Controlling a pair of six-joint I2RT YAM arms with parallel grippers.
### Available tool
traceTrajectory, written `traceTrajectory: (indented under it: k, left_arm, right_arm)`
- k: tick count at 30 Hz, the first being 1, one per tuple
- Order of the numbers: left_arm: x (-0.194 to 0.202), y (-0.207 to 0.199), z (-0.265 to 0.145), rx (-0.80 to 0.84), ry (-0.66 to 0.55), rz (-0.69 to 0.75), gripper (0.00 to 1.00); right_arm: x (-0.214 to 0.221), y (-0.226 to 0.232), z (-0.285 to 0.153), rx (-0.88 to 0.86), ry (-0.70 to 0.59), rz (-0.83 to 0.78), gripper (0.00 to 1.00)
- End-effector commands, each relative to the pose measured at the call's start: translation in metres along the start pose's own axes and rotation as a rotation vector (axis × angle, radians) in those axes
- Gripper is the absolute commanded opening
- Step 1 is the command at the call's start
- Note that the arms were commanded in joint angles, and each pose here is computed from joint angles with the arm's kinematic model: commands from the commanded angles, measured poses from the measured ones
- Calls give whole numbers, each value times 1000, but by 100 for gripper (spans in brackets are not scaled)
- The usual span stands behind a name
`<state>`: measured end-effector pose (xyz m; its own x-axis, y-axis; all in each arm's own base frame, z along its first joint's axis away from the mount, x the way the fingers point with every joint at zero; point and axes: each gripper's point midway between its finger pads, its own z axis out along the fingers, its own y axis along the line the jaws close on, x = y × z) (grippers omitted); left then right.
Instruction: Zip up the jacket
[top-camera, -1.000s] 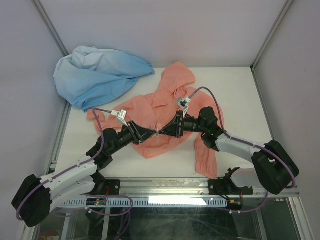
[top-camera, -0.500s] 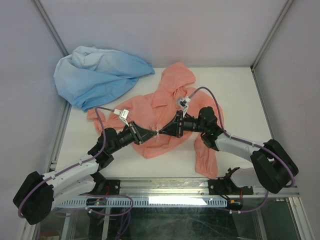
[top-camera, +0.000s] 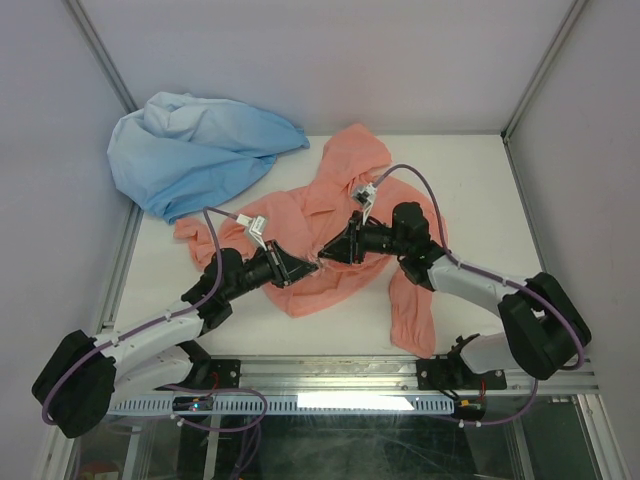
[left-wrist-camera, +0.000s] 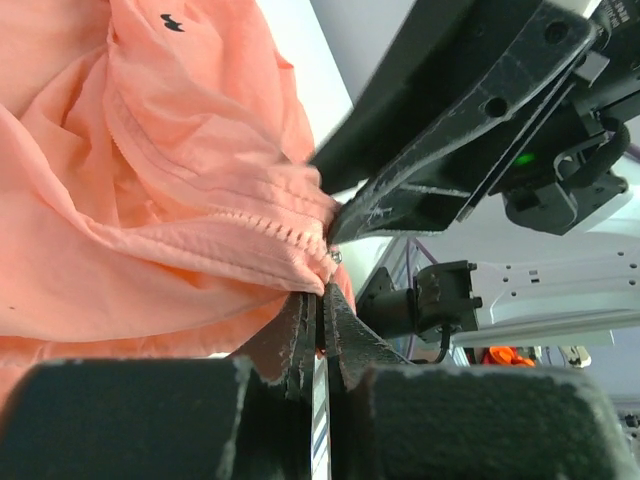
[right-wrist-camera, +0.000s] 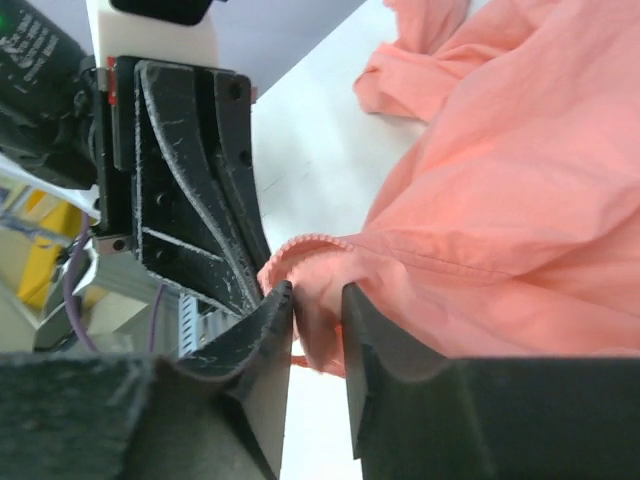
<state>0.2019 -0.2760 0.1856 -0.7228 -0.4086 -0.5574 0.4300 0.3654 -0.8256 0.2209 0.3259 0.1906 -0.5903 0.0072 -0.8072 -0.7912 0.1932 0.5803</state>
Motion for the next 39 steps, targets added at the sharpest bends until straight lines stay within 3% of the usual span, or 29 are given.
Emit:
traceTrajectory:
  k: [1, 4, 5, 7, 17, 31, 34, 39]
  left_arm:
    - [-5, -18, 3, 58, -2, 29, 0]
    - [-4, -19, 4, 66, 5, 25, 0]
    - [-3, -18, 4, 65, 7, 24, 0]
    - [-3, -18, 4, 68, 6, 24, 0]
    - [-2, -20, 3, 75, 13, 25, 0]
    - [-1, -21, 3, 77, 23, 24, 0]
    - [-1, -21, 3, 75, 22, 23, 0]
    - [0, -13, 3, 42, 21, 28, 0]
  right_arm:
    - [-31, 5, -15, 95, -98, -121, 33]
    - [-13, 16, -29, 110, -49, -78, 33]
    - [-15, 6, -34, 192, -63, -128, 47]
    - [-7, 5, -40, 251, -41, -147, 51]
    - [45, 11, -38, 258, -32, -170, 48]
    - [40, -5, -2, 196, -152, -278, 52]
    - [43, -4, 5, 172, -139, -270, 47]
    - [49, 1, 0, 167, -104, -241, 17]
